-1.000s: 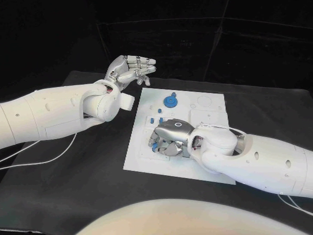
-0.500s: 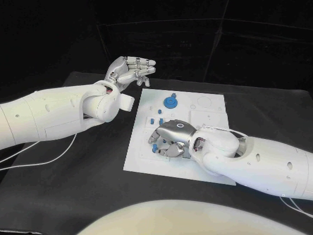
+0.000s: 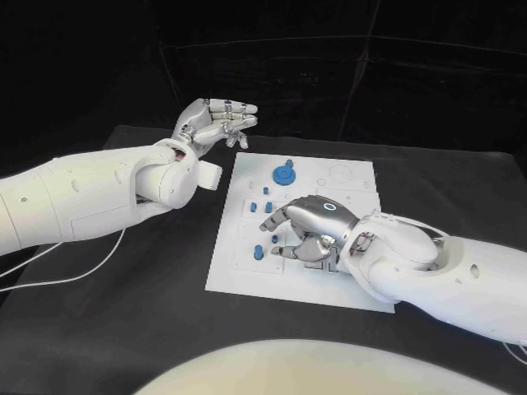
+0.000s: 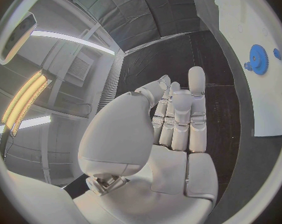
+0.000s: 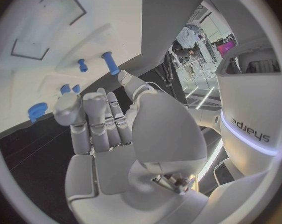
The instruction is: Assemble the parts on the task board
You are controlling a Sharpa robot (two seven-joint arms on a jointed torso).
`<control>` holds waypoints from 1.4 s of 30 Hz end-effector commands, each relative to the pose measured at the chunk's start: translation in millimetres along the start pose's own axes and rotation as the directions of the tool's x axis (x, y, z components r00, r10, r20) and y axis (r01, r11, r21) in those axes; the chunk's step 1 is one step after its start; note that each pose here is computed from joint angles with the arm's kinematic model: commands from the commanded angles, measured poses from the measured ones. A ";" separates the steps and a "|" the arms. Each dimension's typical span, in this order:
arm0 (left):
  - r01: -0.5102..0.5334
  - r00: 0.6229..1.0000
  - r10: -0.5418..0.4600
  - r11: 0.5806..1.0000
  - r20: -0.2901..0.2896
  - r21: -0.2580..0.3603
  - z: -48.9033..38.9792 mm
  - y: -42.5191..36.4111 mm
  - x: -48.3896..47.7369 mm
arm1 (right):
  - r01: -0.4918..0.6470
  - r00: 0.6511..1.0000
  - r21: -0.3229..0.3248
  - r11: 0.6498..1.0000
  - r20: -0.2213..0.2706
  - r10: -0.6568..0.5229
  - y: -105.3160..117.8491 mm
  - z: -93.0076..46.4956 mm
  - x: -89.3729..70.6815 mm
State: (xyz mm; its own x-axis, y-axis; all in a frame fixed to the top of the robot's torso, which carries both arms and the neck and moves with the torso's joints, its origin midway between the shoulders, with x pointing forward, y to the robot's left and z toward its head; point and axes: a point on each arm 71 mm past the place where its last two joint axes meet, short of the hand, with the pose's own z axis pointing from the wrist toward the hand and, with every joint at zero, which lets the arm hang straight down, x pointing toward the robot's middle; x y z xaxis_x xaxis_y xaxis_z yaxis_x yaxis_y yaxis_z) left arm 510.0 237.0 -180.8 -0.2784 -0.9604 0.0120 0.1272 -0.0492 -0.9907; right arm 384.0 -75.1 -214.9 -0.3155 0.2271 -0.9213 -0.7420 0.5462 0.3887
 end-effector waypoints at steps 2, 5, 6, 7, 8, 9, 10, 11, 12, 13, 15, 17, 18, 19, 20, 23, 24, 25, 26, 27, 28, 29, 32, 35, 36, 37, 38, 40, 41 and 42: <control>0.008 1.000 -0.008 1.000 -0.010 0.000 -0.2 -0.5 -0.3 | -0.192 0.978 0.127 0.973 0.104 0.179 -20.5 -20.6 -26.5; 0.010 1.000 -0.010 1.000 -0.012 0.000 -1.1 -0.3 -0.7 | -0.302 0.947 0.253 0.919 0.187 0.260 -43.4 -47.4 -43.0; 0.010 1.000 -0.010 1.000 -0.013 0.000 -1.3 -0.4 -0.8 | -0.320 0.942 0.283 0.904 0.197 0.271 -48.4 -53.6 -45.1; 0.011 1.000 -0.011 1.000 -0.014 0.000 -1.8 -0.4 -0.9 | -0.339 0.937 0.327 0.882 0.203 0.284 -55.1 -62.3 -47.3; 0.011 1.000 -0.011 1.000 -0.015 0.000 -2.0 -0.5 -1.0 | -0.345 0.936 0.355 0.869 0.201 0.290 -59.0 -67.7 -48.1; 0.012 1.000 -0.012 1.000 -0.016 0.000 -2.3 -0.5 -0.9 | -0.346 0.937 0.387 0.854 0.188 0.294 -63.0 -73.9 -48.3; 0.013 1.000 -0.013 1.000 -0.017 0.000 -2.5 -0.6 -0.6 | -0.341 0.940 0.418 0.842 0.171 0.296 -66.4 -79.7 -48.1; 0.014 1.000 -0.014 1.000 -0.018 0.000 -2.8 -0.6 -0.4 | -0.331 0.944 0.445 0.832 0.153 0.294 -69.3 -85.0 -47.9; 0.014 1.000 -0.014 1.000 -0.019 0.000 -3.2 -0.7 -0.2 | -0.319 0.947 0.469 0.824 0.136 0.290 -71.8 -89.8 -47.6; 0.015 1.000 -0.015 1.000 -0.020 0.000 -3.5 -0.8 -0.1 | -0.306 0.951 0.490 0.816 0.122 0.284 -74.2 -94.2 -47.3; 0.016 1.000 -0.016 1.000 -0.021 0.000 -4.0 -1.0 0.1 | -0.289 0.956 0.518 0.805 0.107 0.274 -77.4 -99.8 -46.9; 0.016 1.000 -0.016 1.000 -0.021 0.000 -4.7 -1.2 -0.1 | -0.269 0.962 0.554 0.788 0.109 0.251 -81.0 -106.5 -46.4; 0.016 1.000 -0.016 1.000 -0.021 0.000 -5.1 -1.3 -0.3 | -0.260 0.965 0.571 0.779 0.115 0.237 -82.2 -109.3 -45.8; 0.016 1.000 -0.016 1.000 -0.021 -0.001 -5.5 -1.4 -0.4 | -0.247 0.968 0.590 0.769 0.120 0.219 -83.2 -112.6 -44.3; 0.017 1.000 -0.017 1.000 -0.021 -0.001 -5.8 -1.5 -0.3 | -0.235 0.971 0.610 0.757 0.122 0.204 -84.1 -115.7 -42.5; 0.018 1.000 -0.018 1.000 -0.022 -0.001 -6.6 -1.7 -0.1 | -0.209 0.977 0.660 0.722 0.116 0.178 -86.3 -123.3 -35.7; 0.018 1.000 -0.018 1.000 -0.023 -0.001 -6.7 -1.7 0.0 | -0.202 0.979 0.670 0.715 0.110 0.173 -86.5 -124.8 -33.6; 0.018 1.000 -0.018 1.000 -0.023 -0.001 -6.9 -1.8 0.1 | -0.190 0.981 0.682 0.706 0.098 0.169 -86.5 -126.5 -30.5; 0.018 1.000 -0.018 1.000 -0.024 -0.001 -7.0 -1.8 0.0 | -0.183 0.982 0.688 0.702 0.090 0.168 -86.5 -127.3 -28.8; 0.018 1.000 -0.018 1.000 -0.024 -0.001 -7.1 -1.7 -0.1 | -0.174 0.983 0.693 0.700 0.080 0.165 -86.2 -127.9 -26.9; 0.018 1.000 -0.018 1.000 -0.024 -0.002 -7.3 -1.6 -0.2 | -0.164 0.985 0.695 0.700 0.070 0.161 -85.8 -128.0 -25.2; 0.019 1.000 -0.019 1.000 -0.024 -0.003 -7.4 -1.4 -0.4 | -0.149 0.987 0.696 0.703 0.056 0.153 -85.1 -127.8 -23.4; 0.022 0.999 -0.022 1.000 -0.031 -0.010 -7.8 -0.7 -0.3 | -0.123 0.990 0.695 0.709 0.032 0.140 -83.6 -126.4 -20.1; 0.025 0.999 -0.025 1.000 -0.037 -0.015 -8.3 0.1 0.3 | -0.102 0.991 0.693 0.714 0.009 0.133 -82.3 -124.2 -16.6; 0.025 0.999 -0.026 1.000 -0.038 -0.016 -8.3 0.2 0.4 | -0.100 0.991 0.693 0.714 0.006 0.133 -82.1 -123.6 -15.9; 0.025 0.999 -0.026 1.000 -0.039 -0.017 -8.4 0.4 0.4 | -0.096 0.991 0.691 0.716 0.000 0.133 -81.6 -122.5 -14.9; 0.026 0.999 -0.026 1.000 -0.039 -0.017 -8.4 0.5 0.4 | -0.093 0.991 0.689 0.719 -0.004 0.132 -80.9 -121.3 -13.9; 0.026 0.999 -0.027 0.999 -0.040 -0.018 -8.5 0.7 0.3 | -0.090 0.991 0.684 0.724 -0.011 0.134 -79.5 -118.4 -11.8; 0.027 0.999 -0.027 0.999 -0.041 -0.019 -8.6 0.8 0.3 | -0.088 0.991 0.682 0.726 -0.016 0.135 -78.7 -116.9 -10.5; 0.027 0.999 -0.028 0.999 -0.042 -0.019 -8.6 0.9 0.3 | -0.087 0.990 0.680 0.728 -0.020 0.137 -78.0 -115.7 -9.2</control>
State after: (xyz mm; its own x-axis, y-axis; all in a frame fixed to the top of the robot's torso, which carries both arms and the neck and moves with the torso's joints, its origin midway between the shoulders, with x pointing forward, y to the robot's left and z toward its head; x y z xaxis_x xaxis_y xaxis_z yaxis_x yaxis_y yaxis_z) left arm 502.2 240.5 -183.7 -0.3035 -0.9525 0.0238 0.1046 -0.0581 -0.9928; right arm 376.6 -213.8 -235.5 -0.4241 0.3245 -0.8455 -0.0977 0.9117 0.3990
